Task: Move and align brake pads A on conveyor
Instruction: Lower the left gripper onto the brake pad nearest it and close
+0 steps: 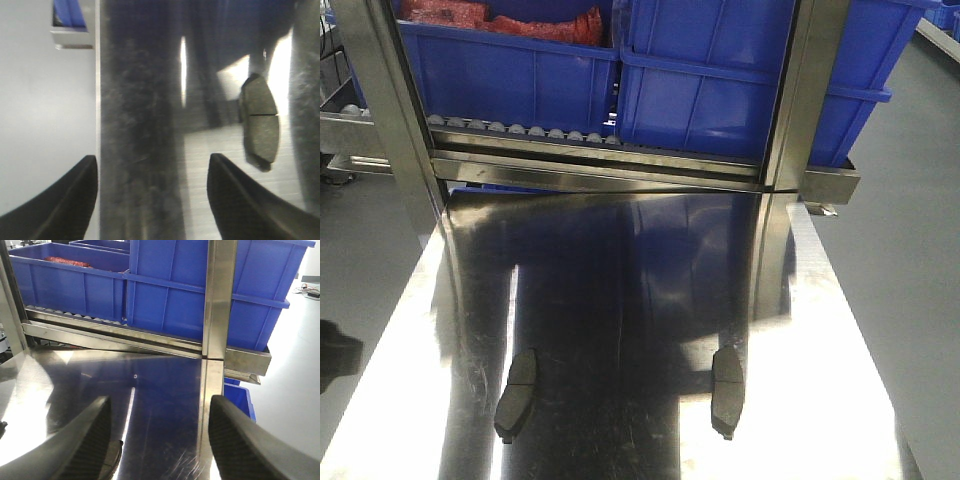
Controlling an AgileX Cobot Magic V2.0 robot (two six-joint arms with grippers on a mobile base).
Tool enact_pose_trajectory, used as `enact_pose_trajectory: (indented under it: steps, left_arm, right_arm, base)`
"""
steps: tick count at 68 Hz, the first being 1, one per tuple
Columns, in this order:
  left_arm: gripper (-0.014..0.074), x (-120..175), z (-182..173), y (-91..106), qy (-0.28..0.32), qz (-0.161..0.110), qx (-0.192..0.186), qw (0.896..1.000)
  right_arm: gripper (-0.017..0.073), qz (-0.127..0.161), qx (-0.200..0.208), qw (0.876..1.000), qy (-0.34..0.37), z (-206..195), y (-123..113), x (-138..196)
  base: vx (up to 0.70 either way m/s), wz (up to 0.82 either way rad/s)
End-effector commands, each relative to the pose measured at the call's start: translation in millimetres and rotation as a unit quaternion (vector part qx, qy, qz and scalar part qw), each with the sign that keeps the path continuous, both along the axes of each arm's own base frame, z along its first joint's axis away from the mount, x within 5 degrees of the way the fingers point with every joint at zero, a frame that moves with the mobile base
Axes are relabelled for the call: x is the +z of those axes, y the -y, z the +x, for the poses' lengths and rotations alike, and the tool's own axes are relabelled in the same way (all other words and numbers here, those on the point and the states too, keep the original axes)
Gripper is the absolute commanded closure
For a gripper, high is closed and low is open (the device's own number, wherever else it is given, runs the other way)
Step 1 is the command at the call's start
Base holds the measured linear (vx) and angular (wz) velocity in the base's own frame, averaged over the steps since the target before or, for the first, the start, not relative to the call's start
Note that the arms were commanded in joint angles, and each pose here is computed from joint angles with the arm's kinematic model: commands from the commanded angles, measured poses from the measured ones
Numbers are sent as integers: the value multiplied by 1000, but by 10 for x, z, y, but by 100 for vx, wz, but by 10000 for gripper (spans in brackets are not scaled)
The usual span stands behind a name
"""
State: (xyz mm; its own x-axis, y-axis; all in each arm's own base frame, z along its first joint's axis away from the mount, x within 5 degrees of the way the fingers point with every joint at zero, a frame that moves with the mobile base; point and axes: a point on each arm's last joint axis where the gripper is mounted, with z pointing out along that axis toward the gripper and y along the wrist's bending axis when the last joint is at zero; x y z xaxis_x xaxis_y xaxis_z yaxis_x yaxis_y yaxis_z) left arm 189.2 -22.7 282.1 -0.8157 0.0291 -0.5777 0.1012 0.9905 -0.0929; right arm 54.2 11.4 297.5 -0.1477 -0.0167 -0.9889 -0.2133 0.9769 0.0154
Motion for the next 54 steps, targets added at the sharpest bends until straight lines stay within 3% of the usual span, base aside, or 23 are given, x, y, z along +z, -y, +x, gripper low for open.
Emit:
enact_pose_trajectory:
  steps: [1,16,28,46,54]
  left_arm:
    - [134,111,158,158,36,-19,-40,998]
    - [134,-126,382,641,-18,-28,-115,993]
    - [134,-290,514,1036,-48,-11,-163,985]
    - [134,-496,728,1264,-89,24,-125,988]
    - [134,-591,820,1320,-107,24,-115,987]
  right_arm:
    - [148,8,1,999,48,5,-2,157]
    - [148,8,1,999,48,5,-2,157]
    - [148,8,1,999,48,5,-2,157]
    - [148,8,1,999,48,5,-2,157]
    - [148,8,1,999,48,5,-2,157]
  base:
    - [0,0]
    - [0,0]
    - [0,0]
    - [0,0]
    - [0,0]
